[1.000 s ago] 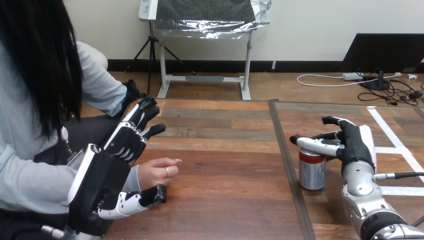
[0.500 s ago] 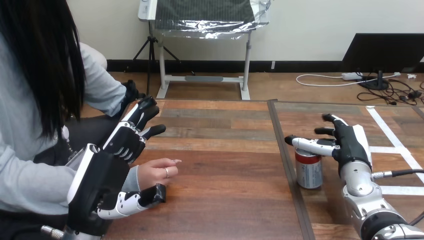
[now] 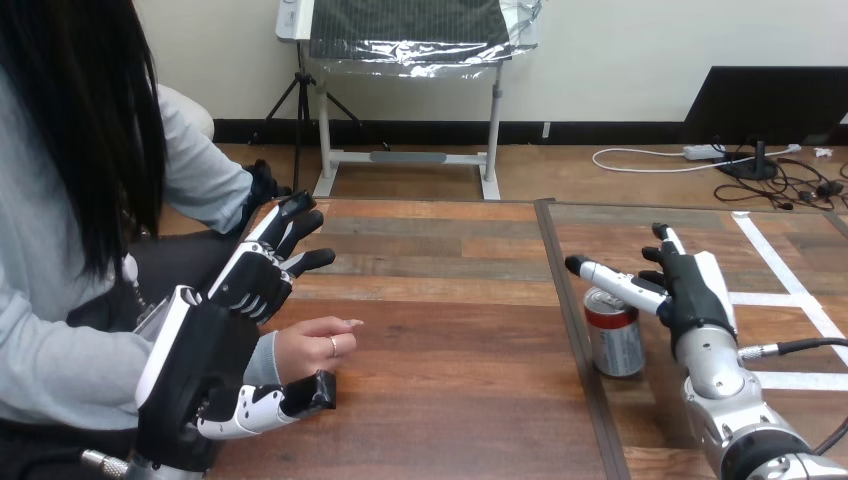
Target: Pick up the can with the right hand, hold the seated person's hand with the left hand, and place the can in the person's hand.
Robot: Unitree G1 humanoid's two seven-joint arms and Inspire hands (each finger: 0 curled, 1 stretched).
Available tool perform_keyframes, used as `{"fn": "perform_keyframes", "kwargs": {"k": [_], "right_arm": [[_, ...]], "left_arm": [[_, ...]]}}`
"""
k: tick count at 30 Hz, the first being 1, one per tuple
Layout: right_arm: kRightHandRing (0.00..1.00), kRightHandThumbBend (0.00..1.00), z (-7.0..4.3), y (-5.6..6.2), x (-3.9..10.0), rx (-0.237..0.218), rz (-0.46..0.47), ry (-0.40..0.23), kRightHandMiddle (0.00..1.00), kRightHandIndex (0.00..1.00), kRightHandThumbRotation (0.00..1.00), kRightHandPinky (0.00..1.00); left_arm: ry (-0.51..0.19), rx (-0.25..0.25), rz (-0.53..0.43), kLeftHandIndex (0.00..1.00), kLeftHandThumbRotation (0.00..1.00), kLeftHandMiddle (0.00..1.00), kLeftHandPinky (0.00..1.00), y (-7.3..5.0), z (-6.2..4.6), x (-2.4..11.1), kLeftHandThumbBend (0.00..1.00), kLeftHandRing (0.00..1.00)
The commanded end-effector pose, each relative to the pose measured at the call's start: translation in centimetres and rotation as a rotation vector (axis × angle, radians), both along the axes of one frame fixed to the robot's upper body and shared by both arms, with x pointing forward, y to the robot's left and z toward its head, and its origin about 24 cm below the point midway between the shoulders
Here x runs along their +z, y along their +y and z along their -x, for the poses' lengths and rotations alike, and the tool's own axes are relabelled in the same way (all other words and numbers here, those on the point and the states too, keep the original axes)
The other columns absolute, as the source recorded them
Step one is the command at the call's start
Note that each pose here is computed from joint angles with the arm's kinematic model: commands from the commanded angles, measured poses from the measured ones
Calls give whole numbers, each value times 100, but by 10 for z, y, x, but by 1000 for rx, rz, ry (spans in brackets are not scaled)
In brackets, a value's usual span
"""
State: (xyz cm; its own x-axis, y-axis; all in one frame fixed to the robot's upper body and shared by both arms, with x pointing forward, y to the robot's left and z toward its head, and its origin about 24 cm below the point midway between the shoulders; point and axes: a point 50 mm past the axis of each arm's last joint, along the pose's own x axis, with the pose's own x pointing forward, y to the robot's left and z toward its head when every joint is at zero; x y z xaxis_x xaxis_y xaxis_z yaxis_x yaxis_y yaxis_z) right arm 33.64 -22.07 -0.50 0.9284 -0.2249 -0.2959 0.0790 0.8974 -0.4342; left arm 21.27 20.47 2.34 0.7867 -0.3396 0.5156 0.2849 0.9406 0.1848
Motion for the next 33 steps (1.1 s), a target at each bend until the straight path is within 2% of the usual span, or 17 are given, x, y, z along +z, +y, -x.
{"fn": "perform_keyframes", "kwargs": {"k": [1, 2, 4, 5, 9, 14, 17, 20, 21, 26, 33], "right_arm": [[91, 100, -12, 7, 18, 27, 12, -93, 96, 100, 65, 81], [90, 100, -12, 7, 17, 26, 11, -94, 96, 100, 65, 80], [81, 100, -12, 7, 17, 23, 7, -93, 87, 100, 65, 69], [80, 100, -11, 7, 17, 23, 5, -95, 85, 100, 65, 66], [79, 100, -11, 6, 17, 24, -5, -99, 84, 100, 64, 61], [82, 100, -10, 5, 16, 20, -10, -104, 88, 100, 62, 66], [80, 100, -9, 4, 15, 14, -18, -104, 86, 100, 61, 63], [82, 100, -8, 4, 14, 13, -27, -104, 89, 100, 60, 65], [85, 100, -8, 3, 14, 14, -27, -104, 92, 100, 60, 70], [90, 100, -6, 2, 12, 10, -45, -102, 96, 100, 60, 79], [92, 100, -3, -1, 9, 5, -40, -96, 98, 100, 61, 85]], "left_arm": [[-62, -16, 7, 92, 52, 97, 84, -4, -13, 13, 100, 95], [-60, -17, 8, 92, 52, 98, 84, -4, -14, 13, 100, 95], [-59, -19, 9, 92, 51, 98, 84, -4, -14, 13, 100, 95], [-59, -18, 9, 92, 51, 98, 84, -4, -14, 13, 100, 95], [-58, -17, 8, 92, 51, 98, 85, -3, -14, 13, 100, 95], [-54, -19, 13, 92, 51, 98, 85, -3, -14, 13, 100, 95], [-55, -21, 10, 92, 50, 98, 85, -2, -14, 13, 100, 95], [-62, -17, 4, 92, 51, 98, 85, -2, -14, 14, 100, 95], [-64, -16, 3, 92, 51, 98, 85, -2, -14, 14, 100, 95], [-61, -18, 6, 92, 51, 98, 85, -1, -13, 14, 100, 95], [-53, -33, 17, 92, 49, 98, 87, 1, -13, 14, 100, 96]]}}
